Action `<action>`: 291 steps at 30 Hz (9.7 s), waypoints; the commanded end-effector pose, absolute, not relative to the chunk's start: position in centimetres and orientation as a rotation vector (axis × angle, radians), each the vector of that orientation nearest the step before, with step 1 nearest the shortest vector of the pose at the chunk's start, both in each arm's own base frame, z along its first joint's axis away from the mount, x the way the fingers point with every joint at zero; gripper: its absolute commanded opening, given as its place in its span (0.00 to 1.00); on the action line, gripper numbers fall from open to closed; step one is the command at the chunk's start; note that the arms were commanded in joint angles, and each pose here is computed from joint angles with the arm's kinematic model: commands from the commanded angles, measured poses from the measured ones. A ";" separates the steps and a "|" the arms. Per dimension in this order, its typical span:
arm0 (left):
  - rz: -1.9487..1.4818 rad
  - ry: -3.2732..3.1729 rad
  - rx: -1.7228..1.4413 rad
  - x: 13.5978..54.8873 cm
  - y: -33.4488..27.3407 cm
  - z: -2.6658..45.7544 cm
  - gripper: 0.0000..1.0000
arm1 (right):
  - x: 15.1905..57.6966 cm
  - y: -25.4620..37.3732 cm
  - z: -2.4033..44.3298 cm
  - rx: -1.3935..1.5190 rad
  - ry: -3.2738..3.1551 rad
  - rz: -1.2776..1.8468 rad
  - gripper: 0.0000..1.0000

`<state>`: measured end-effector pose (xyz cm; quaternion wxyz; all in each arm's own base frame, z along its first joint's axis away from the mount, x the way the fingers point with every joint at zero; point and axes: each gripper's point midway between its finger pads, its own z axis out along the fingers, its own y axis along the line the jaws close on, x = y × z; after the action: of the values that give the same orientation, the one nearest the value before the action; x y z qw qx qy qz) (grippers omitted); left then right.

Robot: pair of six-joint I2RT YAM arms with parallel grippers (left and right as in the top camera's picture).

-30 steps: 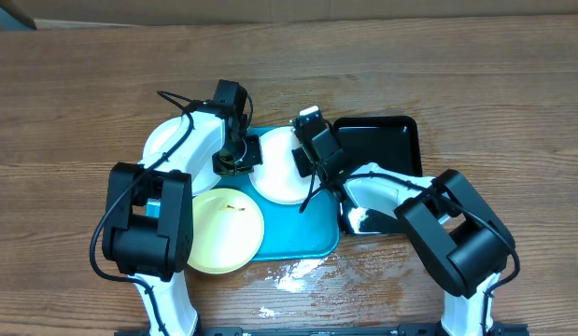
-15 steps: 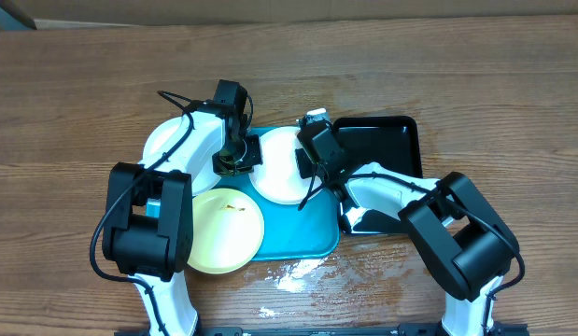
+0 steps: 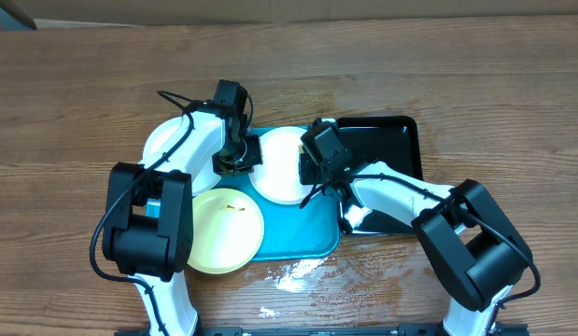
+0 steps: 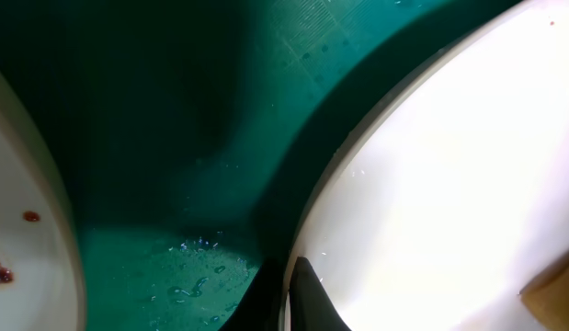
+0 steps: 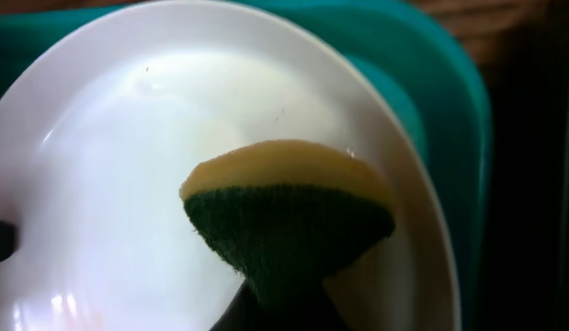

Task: Clean dirty plates on tray and stack at the side
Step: 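Scrub the right white plate with the sponge in the right gripper, then return the sponge to the black tray with the right gripper, then lift the right white plate with the left gripper and carry it left, then lower the white plate onto the table left of the tray and release, then move the left gripper to the yellow plate on the tray, then grasp the yellow plate rim with the left gripper and slide it right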

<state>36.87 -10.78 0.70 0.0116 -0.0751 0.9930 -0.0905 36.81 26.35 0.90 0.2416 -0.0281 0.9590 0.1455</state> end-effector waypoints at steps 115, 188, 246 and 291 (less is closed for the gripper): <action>0.372 2.172 0.271 46.4 -26.7 22.6 0.04 | 30.0 6.3 7.0 0.460 3.075 0.452 0.91; -0.124 2.494 -1.314 39.9 22.0 14.2 0.04 | 34.0 11.7 4.4 0.157 2.914 0.231 0.76; -0.362 3.105 -0.432 36.5 0.0 10.0 0.55 | 33.8 11.7 4.4 0.157 2.921 0.227 0.76; -0.009 3.150 -0.821 18.7 -3.0 2.3 0.60 | 32.9 11.4 4.1 0.161 2.960 0.209 0.82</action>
<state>18.84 -3.11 3.00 -0.0469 -0.2385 0.9700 -0.0059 32.86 11.47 4.27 0.0839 0.0530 0.9923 0.0747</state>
